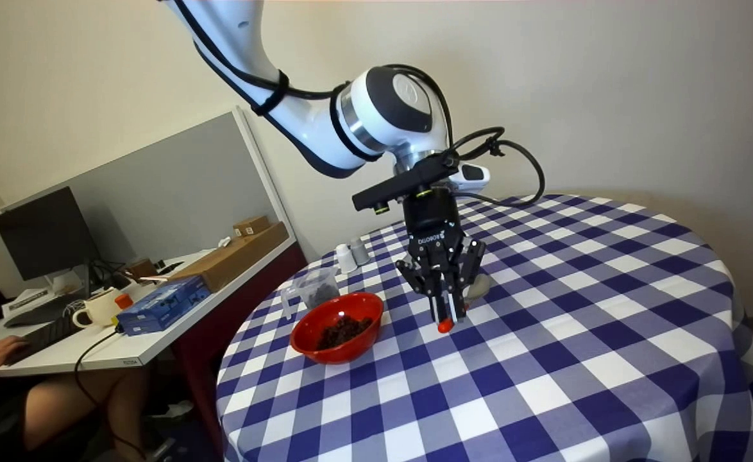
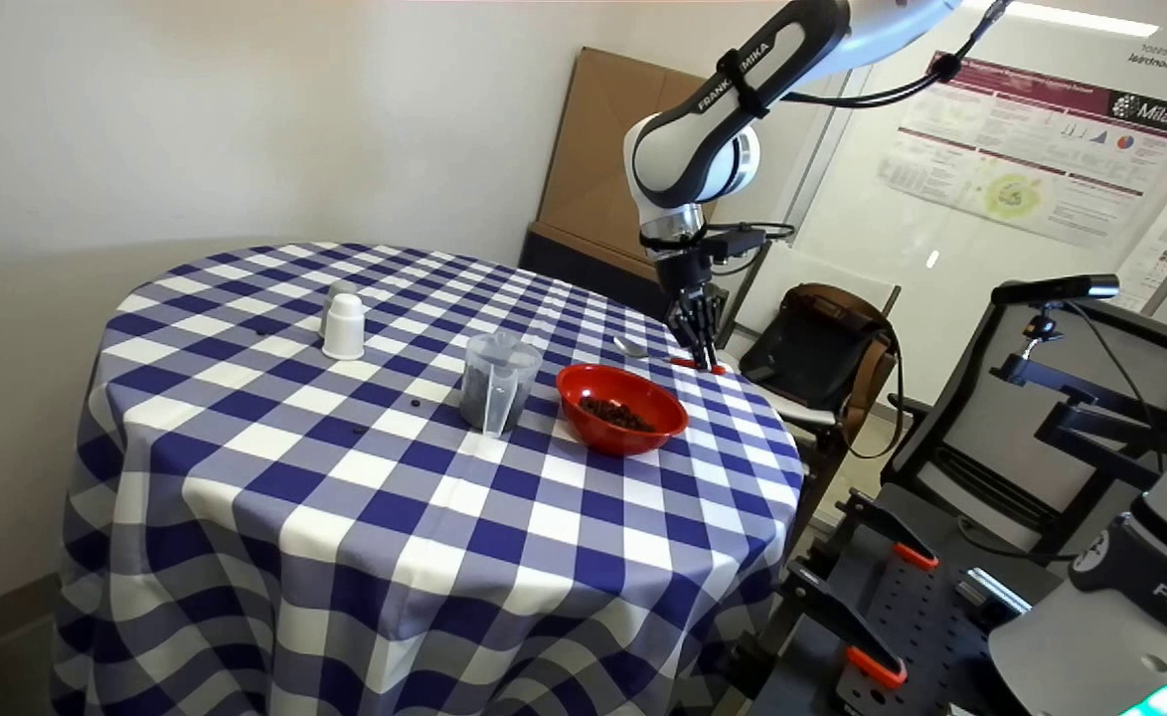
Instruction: Use the spoon to move one scoop of the contents from the bowl to the clear jar
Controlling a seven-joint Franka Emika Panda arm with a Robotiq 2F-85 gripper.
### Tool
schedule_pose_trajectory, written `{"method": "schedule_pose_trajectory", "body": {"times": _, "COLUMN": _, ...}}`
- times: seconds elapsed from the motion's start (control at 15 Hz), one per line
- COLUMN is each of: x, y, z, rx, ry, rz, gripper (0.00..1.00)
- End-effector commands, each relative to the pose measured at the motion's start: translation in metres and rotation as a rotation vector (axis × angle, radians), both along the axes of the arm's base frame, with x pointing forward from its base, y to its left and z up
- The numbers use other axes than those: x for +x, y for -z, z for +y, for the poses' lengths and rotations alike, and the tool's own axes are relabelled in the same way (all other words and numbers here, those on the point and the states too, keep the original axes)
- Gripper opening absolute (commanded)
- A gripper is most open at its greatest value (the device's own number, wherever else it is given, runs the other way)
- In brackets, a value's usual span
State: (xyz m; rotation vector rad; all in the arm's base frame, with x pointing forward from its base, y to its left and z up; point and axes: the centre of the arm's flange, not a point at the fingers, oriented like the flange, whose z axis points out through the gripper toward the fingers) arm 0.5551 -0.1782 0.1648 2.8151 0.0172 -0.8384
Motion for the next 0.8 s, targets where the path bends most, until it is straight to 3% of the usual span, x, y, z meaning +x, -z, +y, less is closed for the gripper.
{"method": "schedule_pose_trajectory", "body": {"times": 0.0, "x": 0.009, "y": 0.024, "z": -0.002, "rx": 0.038, "ry": -0.019, "rz": 0.013, "gripper": 0.1}}
{"method": "schedule_pose_trajectory", "body": {"times": 0.27, "x": 0.002, "y": 0.04, "z": -0.007, "rx": 0.049, "ry": -0.011, "rz": 0.027, "gripper": 0.1}}
{"method": "schedule_pose_trajectory", "body": {"times": 0.33, "x": 0.0, "y": 0.042, "z": -0.008, "rx": 0.045, "ry": -0.003, "rz": 0.03, "gripper": 0.32}}
{"method": "schedule_pose_trajectory", "body": {"times": 0.4, "x": -0.001, "y": 0.043, "z": -0.009, "rx": 0.042, "ry": 0.002, "rz": 0.031, "gripper": 0.46}}
{"method": "schedule_pose_trajectory", "body": {"times": 0.73, "x": -0.006, "y": 0.047, "z": -0.008, "rx": 0.041, "ry": 0.032, "rz": 0.036, "gripper": 0.81}}
